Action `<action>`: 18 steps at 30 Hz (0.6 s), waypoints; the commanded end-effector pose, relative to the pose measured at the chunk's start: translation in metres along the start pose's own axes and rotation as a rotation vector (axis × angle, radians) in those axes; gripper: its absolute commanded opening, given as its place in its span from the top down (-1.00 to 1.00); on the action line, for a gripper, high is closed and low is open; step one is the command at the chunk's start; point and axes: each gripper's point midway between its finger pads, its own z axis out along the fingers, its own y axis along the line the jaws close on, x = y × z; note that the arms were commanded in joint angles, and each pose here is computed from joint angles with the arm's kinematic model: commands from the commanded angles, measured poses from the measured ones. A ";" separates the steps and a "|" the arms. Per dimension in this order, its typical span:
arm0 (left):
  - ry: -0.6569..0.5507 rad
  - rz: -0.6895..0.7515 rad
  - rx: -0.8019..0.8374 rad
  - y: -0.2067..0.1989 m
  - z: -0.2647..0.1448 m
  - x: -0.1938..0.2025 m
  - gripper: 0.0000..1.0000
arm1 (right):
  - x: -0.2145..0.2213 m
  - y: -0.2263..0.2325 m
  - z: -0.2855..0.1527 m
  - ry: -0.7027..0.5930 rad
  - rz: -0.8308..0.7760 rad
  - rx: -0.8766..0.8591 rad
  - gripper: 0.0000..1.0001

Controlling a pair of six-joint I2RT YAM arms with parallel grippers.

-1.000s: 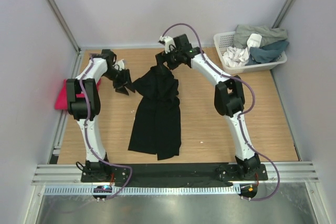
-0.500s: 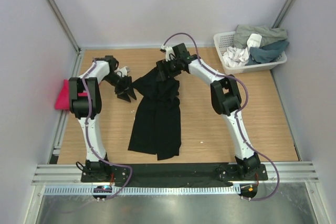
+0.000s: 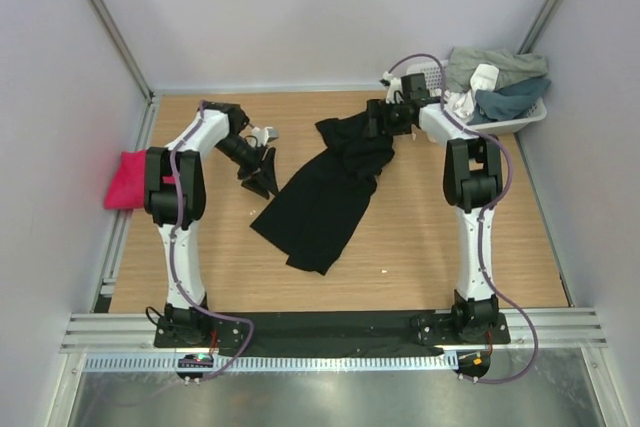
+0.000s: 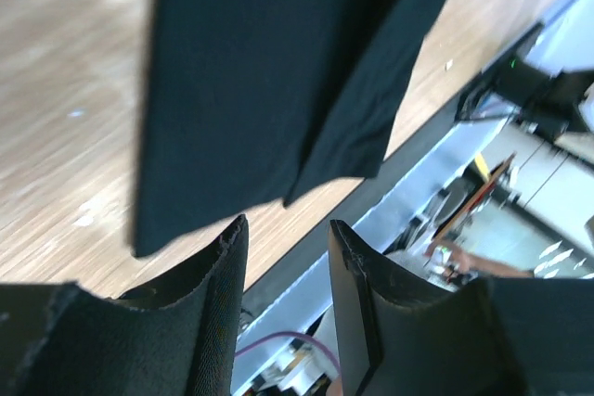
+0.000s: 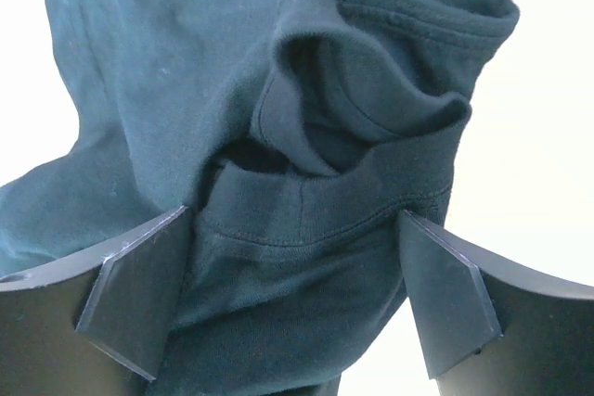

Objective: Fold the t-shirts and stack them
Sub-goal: Flatten the tshirt out

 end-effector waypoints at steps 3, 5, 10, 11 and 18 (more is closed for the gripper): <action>0.137 0.005 0.065 -0.019 0.010 0.023 0.19 | 0.013 -0.001 -0.048 0.034 -0.021 0.061 -0.93; 0.149 -0.010 0.060 -0.016 0.014 0.023 0.19 | 0.017 0.007 -0.057 0.041 -0.013 0.047 -0.93; 0.150 -0.003 -0.016 -0.005 0.011 0.022 0.22 | 0.012 0.026 -0.087 0.006 -0.007 0.015 -0.93; 0.132 0.009 -0.036 -0.002 0.008 0.020 0.22 | 0.006 0.029 -0.092 -0.009 -0.012 0.015 -0.92; 0.116 0.057 -0.219 0.039 -0.016 0.035 0.18 | -0.044 0.046 -0.128 -0.140 -0.077 0.012 -0.92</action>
